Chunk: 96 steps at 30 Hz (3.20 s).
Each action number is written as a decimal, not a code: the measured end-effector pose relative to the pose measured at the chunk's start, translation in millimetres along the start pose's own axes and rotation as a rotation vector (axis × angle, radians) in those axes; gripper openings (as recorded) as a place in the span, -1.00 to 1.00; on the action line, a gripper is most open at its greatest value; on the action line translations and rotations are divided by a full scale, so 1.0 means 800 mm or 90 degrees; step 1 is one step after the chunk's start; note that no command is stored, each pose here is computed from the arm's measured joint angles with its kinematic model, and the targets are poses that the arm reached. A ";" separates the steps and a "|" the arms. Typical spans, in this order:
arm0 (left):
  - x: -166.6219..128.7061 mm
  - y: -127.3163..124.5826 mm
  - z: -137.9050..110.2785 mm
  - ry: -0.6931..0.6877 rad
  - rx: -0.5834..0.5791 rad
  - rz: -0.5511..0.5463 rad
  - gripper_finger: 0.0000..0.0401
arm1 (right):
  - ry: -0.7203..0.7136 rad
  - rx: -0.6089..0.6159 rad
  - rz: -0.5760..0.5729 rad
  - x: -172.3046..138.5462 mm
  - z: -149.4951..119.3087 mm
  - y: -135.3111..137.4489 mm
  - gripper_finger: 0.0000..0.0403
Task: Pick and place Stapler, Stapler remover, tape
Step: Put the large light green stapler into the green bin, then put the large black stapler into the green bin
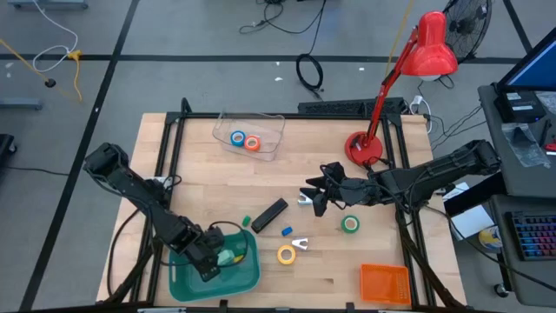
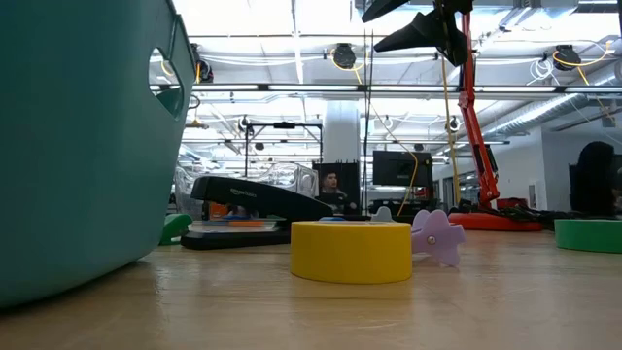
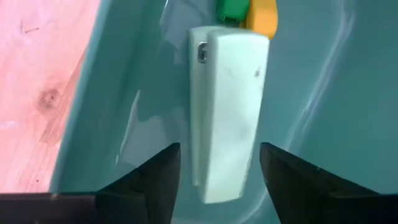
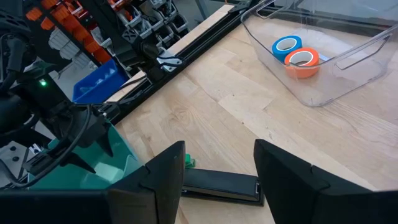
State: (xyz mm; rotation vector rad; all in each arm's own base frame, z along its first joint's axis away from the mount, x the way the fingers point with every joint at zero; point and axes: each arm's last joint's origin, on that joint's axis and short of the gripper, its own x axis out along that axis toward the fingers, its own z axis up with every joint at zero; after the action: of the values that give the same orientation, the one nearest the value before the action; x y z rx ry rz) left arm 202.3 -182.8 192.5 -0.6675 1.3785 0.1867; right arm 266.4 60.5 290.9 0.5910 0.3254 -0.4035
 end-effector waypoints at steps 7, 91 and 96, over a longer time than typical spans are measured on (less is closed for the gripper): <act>-0.015 -0.004 0.002 -0.008 0.023 -0.022 -0.23 | 0.000 0.000 0.000 0.000 0.000 0.000 -0.08; -0.015 0.018 0.280 -0.096 0.107 0.150 -0.36 | 0.117 0.000 -0.054 -0.037 -0.059 0.010 -0.08; -0.099 0.018 0.263 -0.154 0.018 0.142 -0.36 | 0.143 -0.034 -0.036 -0.038 -0.060 0.011 -0.08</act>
State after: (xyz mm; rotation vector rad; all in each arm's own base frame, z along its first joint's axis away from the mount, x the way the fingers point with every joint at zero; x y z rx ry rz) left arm 355.7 -38.0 271.4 -0.4508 1.2170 0.4123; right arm 235.6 104.0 269.7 0.5768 0.5682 -0.3826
